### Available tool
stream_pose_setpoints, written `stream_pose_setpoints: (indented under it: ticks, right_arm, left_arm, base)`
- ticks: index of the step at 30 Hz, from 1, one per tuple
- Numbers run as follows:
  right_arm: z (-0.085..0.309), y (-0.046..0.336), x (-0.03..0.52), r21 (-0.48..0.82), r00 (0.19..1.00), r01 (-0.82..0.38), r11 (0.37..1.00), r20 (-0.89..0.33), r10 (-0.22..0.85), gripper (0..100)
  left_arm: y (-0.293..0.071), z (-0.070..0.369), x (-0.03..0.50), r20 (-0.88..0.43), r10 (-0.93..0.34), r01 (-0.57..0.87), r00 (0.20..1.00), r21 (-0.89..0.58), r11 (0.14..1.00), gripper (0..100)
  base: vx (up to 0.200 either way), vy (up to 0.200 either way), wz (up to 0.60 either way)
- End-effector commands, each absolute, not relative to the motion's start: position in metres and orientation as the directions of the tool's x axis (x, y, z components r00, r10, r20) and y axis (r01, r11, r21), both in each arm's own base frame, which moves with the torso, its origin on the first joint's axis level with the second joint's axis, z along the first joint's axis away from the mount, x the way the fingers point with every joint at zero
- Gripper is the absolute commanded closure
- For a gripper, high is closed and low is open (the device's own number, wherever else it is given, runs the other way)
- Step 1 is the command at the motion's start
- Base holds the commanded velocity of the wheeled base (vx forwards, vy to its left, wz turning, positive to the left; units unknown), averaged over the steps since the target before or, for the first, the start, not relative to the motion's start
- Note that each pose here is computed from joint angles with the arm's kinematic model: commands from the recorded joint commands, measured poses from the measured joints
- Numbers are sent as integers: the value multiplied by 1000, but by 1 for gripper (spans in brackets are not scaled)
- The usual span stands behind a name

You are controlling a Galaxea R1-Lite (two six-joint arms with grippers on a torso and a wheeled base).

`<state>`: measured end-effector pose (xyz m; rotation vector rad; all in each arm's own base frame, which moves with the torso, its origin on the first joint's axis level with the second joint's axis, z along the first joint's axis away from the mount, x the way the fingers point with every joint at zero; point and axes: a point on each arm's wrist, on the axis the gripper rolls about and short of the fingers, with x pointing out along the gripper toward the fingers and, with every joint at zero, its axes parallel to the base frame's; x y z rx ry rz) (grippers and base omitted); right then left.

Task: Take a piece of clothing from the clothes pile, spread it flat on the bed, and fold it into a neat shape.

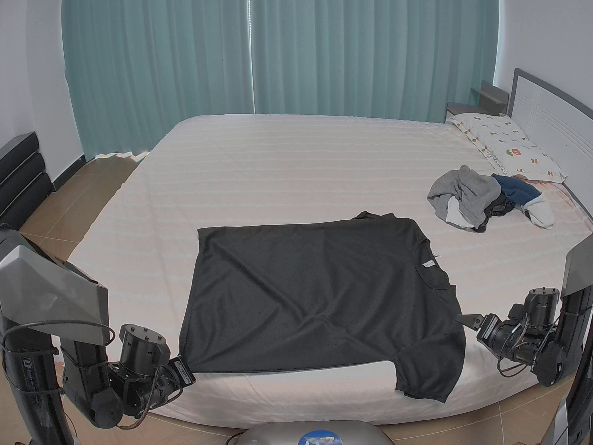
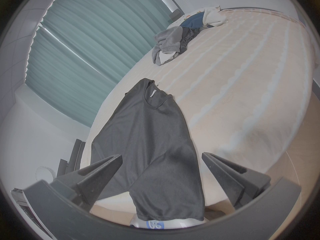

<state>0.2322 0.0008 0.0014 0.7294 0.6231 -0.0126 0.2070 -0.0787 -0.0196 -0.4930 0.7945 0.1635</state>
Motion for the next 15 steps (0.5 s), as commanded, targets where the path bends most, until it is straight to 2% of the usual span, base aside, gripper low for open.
stream_pose_setpoints:
  ticks: [1,6,13,15]
  right_arm:
    - [-14,0,254,610,805,229,758,-557,205,0]
    - [-20,-10,279,618,752,272,738,-615,238,0]
    - [-22,-25,294,619,743,306,723,-630,225,0]
    - [-22,-25,297,632,737,295,717,-628,250,0]
  left_arm:
    - [-80,-18,205,-716,-49,-313,696,-364,878,100]
    - [-80,-16,208,-703,-52,-315,709,-382,869,100]
    - [-81,-17,209,-706,-62,-312,706,-388,867,100]
    - [-81,-17,210,-702,-64,-310,709,-393,866,100]
  base:
    - [0,0,0]
    - [0,0,0]
    - [0,0,0]
    - [0,0,0]
